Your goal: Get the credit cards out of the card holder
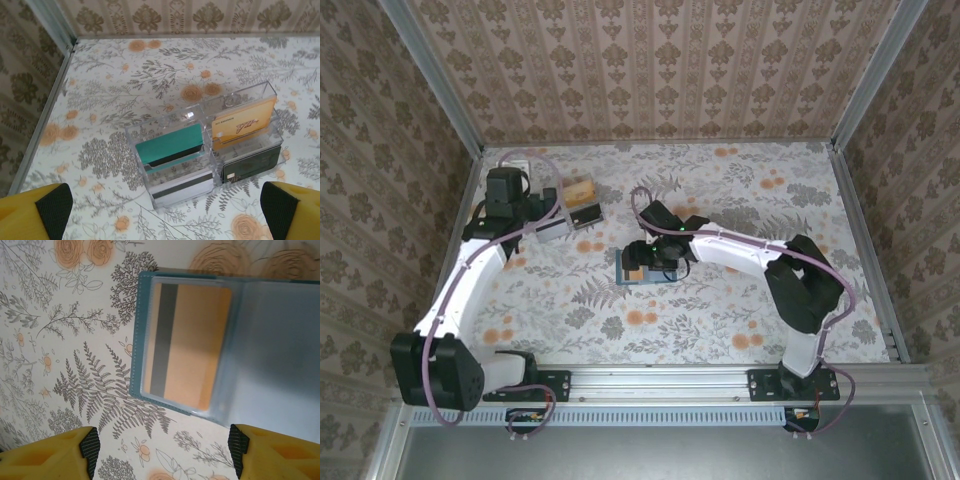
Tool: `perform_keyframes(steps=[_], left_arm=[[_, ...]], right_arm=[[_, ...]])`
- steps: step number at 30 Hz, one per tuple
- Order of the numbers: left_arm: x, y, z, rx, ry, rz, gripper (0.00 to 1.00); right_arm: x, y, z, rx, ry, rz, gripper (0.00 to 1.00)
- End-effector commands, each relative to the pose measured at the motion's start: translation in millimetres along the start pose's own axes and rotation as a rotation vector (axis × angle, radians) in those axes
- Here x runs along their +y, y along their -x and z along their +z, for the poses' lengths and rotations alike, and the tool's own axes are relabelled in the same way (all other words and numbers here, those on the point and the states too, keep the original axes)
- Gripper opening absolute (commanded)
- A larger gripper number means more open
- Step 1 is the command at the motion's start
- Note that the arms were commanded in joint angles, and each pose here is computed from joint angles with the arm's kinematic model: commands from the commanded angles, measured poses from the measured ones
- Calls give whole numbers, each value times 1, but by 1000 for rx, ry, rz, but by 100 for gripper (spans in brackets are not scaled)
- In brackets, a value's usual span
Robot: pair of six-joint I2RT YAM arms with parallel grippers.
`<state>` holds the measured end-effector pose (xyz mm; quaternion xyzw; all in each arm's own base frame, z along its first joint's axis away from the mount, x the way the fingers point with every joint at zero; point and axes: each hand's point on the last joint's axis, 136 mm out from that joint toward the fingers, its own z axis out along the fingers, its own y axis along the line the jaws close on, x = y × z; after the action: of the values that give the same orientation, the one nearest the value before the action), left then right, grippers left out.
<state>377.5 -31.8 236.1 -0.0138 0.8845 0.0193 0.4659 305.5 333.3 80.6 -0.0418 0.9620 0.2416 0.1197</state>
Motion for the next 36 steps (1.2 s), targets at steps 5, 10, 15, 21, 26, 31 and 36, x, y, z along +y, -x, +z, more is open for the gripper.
perform_keyframes(steps=[5,10,15,21,26,31,36], left_arm=[[4,-35,-10,112,-24,-271,100],[-18,-60,-4,166,-145,-361,100],[-33,-86,1,217,-221,-450,100],[-74,-110,-2,331,-364,-457,100],[-118,-135,-10,441,-462,-421,99],[-155,-152,-15,517,-517,-392,93],[-183,-168,-13,600,-529,-382,77]], right_arm=[[-4,0,20,52,-54,42,65],[-16,4,34,60,-118,80,50],[-31,-2,37,74,-181,97,48],[-47,-10,47,104,-199,103,48],[-47,-11,45,116,-154,84,49],[-34,-8,34,103,-72,69,48],[-24,0,17,56,-14,65,48]])
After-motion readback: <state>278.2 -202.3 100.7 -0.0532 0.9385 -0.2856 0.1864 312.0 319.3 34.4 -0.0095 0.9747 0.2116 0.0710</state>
